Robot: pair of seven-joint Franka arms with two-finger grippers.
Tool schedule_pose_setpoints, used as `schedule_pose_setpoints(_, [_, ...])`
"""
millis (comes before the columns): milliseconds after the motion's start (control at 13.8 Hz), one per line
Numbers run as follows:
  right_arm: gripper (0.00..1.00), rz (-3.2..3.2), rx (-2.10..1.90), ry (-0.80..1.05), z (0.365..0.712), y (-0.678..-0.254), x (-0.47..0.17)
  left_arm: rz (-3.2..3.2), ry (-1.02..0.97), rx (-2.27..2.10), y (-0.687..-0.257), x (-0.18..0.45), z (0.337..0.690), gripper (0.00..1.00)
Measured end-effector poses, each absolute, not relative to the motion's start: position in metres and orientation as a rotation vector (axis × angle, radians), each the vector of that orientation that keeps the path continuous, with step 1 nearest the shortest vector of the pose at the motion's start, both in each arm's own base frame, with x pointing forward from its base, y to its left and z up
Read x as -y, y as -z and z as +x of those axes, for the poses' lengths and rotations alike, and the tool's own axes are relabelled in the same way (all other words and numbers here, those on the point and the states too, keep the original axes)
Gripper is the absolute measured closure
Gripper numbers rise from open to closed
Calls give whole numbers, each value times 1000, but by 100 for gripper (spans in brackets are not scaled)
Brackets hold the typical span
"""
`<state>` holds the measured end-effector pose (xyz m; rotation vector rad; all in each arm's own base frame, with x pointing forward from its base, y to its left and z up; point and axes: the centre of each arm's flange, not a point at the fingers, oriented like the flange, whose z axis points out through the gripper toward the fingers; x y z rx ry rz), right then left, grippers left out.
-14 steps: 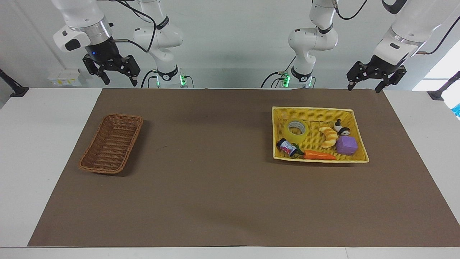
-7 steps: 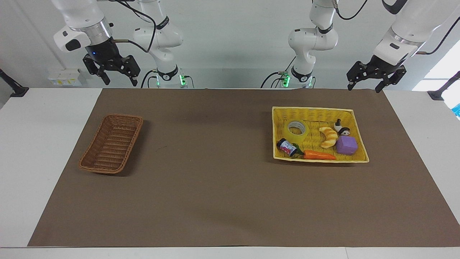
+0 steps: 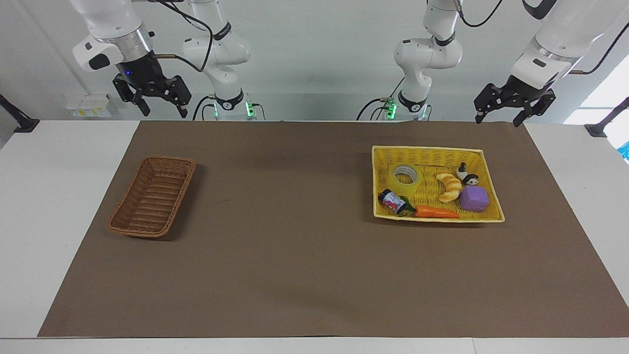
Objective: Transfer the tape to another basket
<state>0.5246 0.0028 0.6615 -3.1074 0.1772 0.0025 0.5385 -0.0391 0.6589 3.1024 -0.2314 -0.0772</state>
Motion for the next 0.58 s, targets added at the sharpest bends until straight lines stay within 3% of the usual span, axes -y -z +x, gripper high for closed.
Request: schedule_pose_setpoints(581, [0,-3107,-178,-3,524,-661,-2,3102,85,228,-657,38,538,0])
